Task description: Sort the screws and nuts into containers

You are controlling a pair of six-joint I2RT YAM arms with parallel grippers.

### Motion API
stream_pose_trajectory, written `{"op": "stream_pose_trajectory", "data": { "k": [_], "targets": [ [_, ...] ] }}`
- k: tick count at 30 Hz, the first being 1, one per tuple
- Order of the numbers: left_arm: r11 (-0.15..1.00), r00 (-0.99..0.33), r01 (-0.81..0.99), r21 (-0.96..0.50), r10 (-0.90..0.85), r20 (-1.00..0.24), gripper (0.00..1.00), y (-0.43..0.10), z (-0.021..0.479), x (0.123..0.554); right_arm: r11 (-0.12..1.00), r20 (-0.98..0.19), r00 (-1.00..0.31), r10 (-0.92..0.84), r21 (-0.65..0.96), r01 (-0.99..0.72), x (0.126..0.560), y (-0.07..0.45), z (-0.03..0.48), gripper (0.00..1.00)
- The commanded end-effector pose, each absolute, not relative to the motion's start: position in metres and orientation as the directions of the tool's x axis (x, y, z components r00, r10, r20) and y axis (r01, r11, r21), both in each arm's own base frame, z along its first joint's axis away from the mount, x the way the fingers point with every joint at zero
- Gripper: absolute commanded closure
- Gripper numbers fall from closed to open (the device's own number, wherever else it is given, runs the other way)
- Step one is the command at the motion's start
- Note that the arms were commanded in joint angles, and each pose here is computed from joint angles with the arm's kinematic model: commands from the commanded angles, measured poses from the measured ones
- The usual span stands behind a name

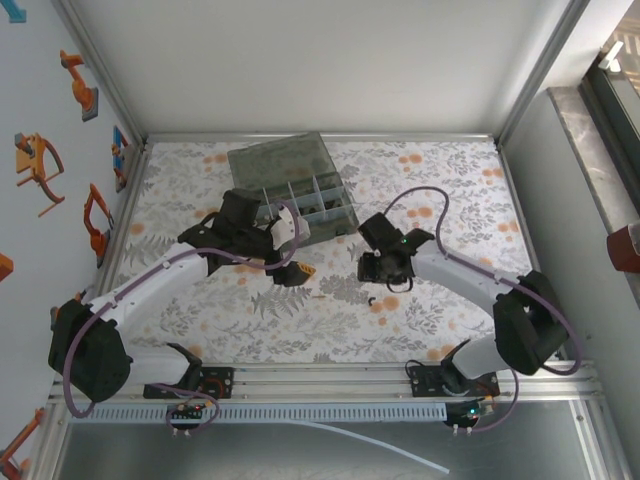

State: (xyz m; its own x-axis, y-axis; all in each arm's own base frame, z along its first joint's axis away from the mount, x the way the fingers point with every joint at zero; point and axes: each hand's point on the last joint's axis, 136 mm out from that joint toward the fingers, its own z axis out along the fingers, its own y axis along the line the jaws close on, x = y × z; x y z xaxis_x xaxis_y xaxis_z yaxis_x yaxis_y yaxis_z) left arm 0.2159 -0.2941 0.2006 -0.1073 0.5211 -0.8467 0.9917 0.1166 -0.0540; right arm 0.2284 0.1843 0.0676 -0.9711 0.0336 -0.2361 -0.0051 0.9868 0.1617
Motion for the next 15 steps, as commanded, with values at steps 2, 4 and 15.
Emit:
{"op": "stream_pose_trajectory", "data": {
  "k": [2,4,15],
  "targets": [
    [0.045,-0.095,0.995,-0.084,0.519,-0.85,0.03,-0.297,0.2,0.198,0.969,-0.202,-0.957,0.208,0.174,0.174,0.2,0.176,0.056,0.49],
    [0.039,-0.089,0.996,-0.08,0.523,-0.848,0.03,-0.297,0.199,0.196,0.968,-0.192,-0.959,0.21,0.18,0.176,0.194,0.177,0.049,0.48],
    [0.042,-0.09,0.996,-0.08,0.539,-0.838,0.03,-0.296,0.195,0.196,0.968,-0.172,-0.96,0.221,0.159,0.194,0.203,0.191,0.026,0.54]
  ]
}}
